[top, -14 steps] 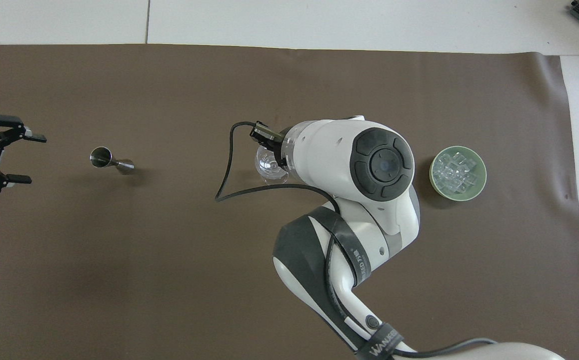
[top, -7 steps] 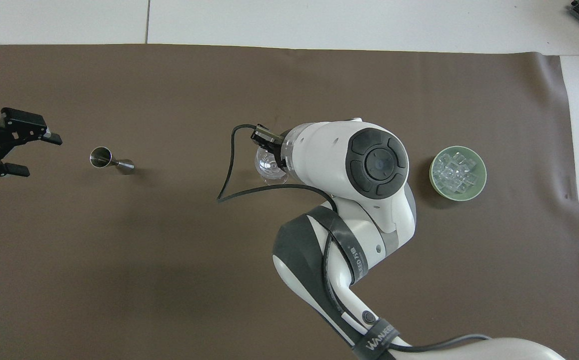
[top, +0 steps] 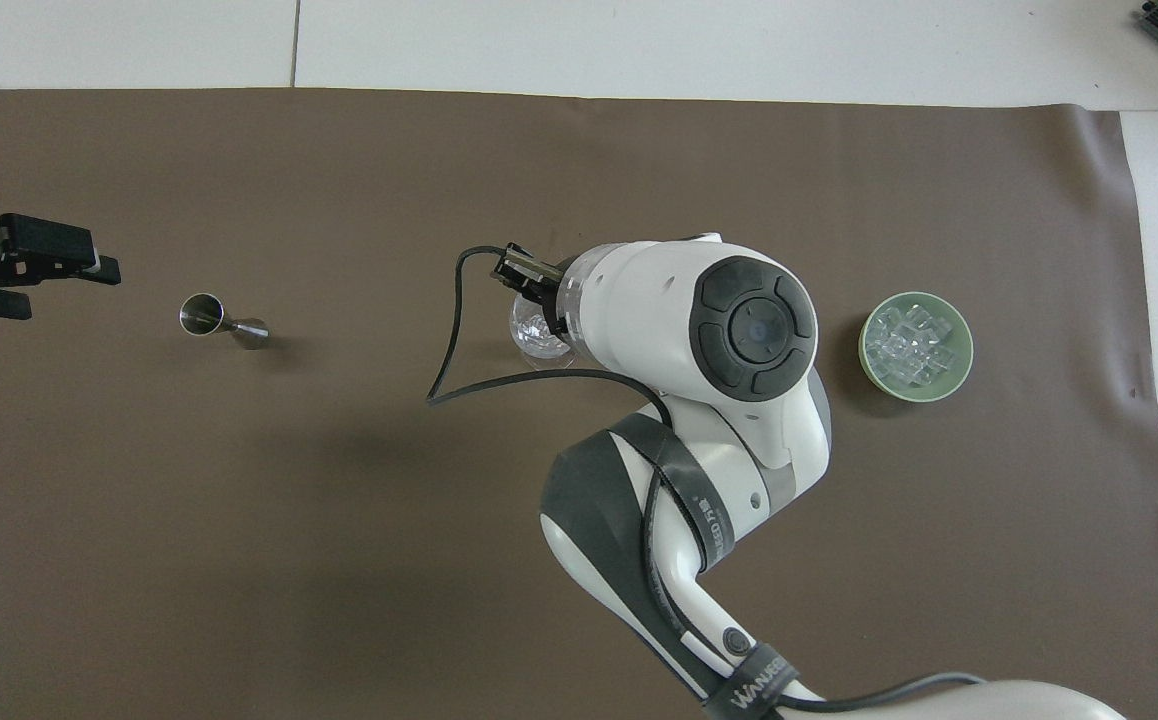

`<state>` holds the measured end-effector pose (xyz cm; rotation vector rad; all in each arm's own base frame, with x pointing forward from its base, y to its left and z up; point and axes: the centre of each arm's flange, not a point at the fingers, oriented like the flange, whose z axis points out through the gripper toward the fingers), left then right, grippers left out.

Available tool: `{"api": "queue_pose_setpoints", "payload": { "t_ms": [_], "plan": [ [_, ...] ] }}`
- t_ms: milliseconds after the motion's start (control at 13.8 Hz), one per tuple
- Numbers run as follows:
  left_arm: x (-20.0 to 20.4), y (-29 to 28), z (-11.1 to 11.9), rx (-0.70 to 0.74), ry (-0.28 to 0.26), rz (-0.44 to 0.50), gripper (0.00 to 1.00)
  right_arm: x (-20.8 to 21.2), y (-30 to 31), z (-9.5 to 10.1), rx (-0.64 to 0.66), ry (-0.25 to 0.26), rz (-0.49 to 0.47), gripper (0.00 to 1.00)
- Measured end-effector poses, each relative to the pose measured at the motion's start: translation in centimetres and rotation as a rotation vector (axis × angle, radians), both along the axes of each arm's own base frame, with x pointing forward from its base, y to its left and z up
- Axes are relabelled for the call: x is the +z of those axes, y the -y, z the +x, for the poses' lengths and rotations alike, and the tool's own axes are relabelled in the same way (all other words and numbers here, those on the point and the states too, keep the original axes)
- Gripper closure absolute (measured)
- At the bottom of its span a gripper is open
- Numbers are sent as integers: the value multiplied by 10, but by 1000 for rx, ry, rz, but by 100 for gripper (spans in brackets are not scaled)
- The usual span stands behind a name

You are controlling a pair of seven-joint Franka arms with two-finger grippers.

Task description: Pour wine and add ice with both arms

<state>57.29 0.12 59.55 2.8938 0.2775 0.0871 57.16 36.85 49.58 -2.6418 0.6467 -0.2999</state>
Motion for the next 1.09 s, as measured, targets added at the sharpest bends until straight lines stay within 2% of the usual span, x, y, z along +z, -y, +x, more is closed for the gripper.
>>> {"api": "queue_pose_setpoints", "payload": {
  "t_ms": [145, 218, 435, 580, 798, 1088],
  "plan": [
    [15, -3, 0, -46, 33, 44, 0, 10, 11, 6, -11, 19, -16, 5],
    [21, -4, -1, -65, 41, 54, 0, 19, 22, 10, -16, 39, -48, 0],
    [40, -17, -5, -105, 61, 68, 0, 42, 60, 18, -25, 91, -164, 0],
    [52, -34, -9, -141, 87, 78, 0, 55, 92, 22, -3, 96, -236, 0],
    [60, -49, -16, -173, 82, 105, 0, 74, 141, 25, 40, 69, -309, 0],
    [83, -40, -39, -213, 69, 124, 0, 83, 180, 25, 70, 33, -361, 0]
  ]
}}
